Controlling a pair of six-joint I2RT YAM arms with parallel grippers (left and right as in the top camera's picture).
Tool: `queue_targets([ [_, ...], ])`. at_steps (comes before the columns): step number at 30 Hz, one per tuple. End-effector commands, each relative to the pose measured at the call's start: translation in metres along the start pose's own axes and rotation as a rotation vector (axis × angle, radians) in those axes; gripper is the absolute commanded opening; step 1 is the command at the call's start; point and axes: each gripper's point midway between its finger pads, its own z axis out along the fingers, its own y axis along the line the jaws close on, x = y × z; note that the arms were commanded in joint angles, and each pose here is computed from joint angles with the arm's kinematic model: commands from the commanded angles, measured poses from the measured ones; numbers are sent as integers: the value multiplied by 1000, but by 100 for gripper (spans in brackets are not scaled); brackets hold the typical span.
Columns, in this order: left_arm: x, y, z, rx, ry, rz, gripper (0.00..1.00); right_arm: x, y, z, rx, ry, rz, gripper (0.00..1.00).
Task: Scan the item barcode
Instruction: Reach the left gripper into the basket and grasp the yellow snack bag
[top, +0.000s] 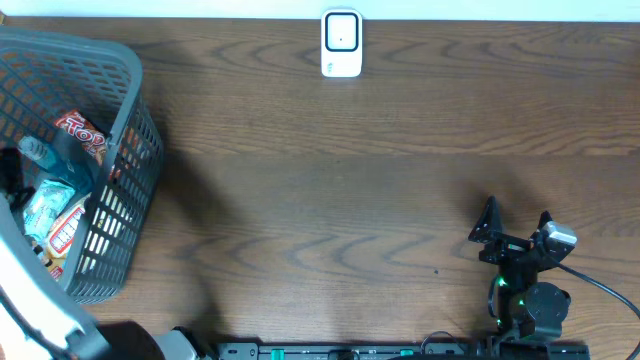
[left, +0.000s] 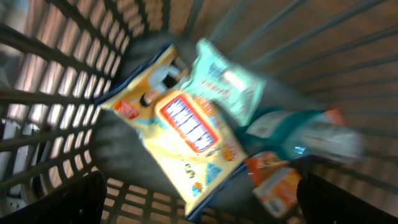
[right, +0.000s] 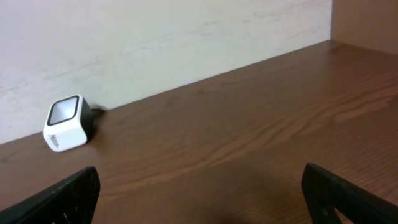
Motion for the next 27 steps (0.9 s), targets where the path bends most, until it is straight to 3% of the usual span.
queue_targets([
  [1,25,12,48,-126,144,-33,98,2,1,0,-6,5,-10,99],
  [8,46,33,103,-271,208,-47,98,2,1,0,-6,5,-10,99],
  [24,84,58,195,-200,171,-63,98,2,1,0,-6,5,-10,99],
  [25,87,62,200,-197,170,-64,92,2,1,0,-6,5,-10,99],
  [26,91,66,204,-199,171,-63,68,2,1,0,-6,5,-10,99],
  [27,94,70,207,-204,174,-62,49,2,1,0,-6,5,-10,99],
])
